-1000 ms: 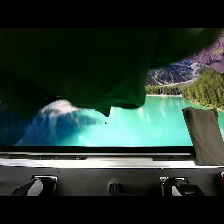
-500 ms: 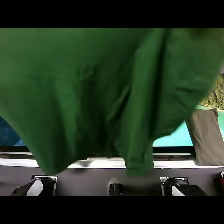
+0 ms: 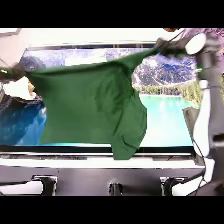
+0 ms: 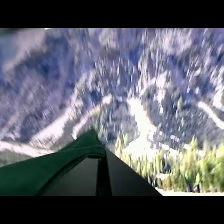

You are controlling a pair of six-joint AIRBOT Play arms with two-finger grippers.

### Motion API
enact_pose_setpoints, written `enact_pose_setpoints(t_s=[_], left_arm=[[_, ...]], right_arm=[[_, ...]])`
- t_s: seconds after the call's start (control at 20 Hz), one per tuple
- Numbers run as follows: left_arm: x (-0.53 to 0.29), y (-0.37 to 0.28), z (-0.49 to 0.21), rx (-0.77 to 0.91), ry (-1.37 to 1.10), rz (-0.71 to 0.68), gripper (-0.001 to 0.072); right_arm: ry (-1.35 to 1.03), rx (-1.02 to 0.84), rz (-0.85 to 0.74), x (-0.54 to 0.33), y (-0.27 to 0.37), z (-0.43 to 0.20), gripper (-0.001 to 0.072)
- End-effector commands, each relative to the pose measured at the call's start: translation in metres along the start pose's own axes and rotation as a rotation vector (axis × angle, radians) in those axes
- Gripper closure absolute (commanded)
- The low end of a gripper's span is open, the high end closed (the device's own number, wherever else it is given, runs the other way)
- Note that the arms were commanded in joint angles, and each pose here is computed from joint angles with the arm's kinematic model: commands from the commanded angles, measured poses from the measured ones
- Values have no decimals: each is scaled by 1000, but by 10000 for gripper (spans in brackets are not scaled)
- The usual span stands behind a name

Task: Fold the clothes and pants, and hang the long-sleeved shirts on hangers.

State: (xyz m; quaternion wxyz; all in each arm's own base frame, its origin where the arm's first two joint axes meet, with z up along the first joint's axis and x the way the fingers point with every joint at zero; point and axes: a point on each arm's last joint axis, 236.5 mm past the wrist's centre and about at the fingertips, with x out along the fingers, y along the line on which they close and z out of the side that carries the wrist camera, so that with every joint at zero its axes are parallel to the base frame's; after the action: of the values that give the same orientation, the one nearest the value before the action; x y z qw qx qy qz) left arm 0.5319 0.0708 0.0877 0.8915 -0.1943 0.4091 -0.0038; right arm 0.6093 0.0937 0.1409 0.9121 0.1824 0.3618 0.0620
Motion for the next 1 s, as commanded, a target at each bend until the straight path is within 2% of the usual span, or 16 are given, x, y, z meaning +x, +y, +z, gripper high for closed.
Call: enact_pose_setpoints(t_s=[0.0,0.2,0.25,0.3,0.35,0.4,0.45,0.5,0.6,0.65,0.8,0.95], left_arm=[[95,13,-52,-27,134,2,695],[127,14,-84,-36,217,2,679],[126,14,-85,-36,225,0,598],[121,12,-84,-34,239,-6,423],[112,11,-81,-31,262,-14,178],[100,12,-77,-28,282,-22,85],[83,14,-70,0,296,-31,89],[65,21,-62,34,288,-33,90],[24,45,-45,-5,236,-3,90],[2,62,-44,-40,220,18,90],[-53,106,-74,-195,179,68,90],[-86,133,-126,-399,138,75,90]], right_arm=[[209,20,-20,82,-3,-85,685],[355,47,-53,103,-12,-135,683],[372,48,-57,100,-12,-138,658],[386,52,-57,95,-11,-139,572],[403,42,-64,86,-11,-139,476],[418,5,-76,73,-11,-137,357],[438,-63,-85,56,-12,-135,303],[454,-141,-109,39,-17,-131,301],[522,-307,-196,0,-44,-128,301],[561,-299,-191,-16,-55,-133,302],[627,-122,-92,-54,-93,-154,309],[707,128,121,-89,-109,-212,297]])
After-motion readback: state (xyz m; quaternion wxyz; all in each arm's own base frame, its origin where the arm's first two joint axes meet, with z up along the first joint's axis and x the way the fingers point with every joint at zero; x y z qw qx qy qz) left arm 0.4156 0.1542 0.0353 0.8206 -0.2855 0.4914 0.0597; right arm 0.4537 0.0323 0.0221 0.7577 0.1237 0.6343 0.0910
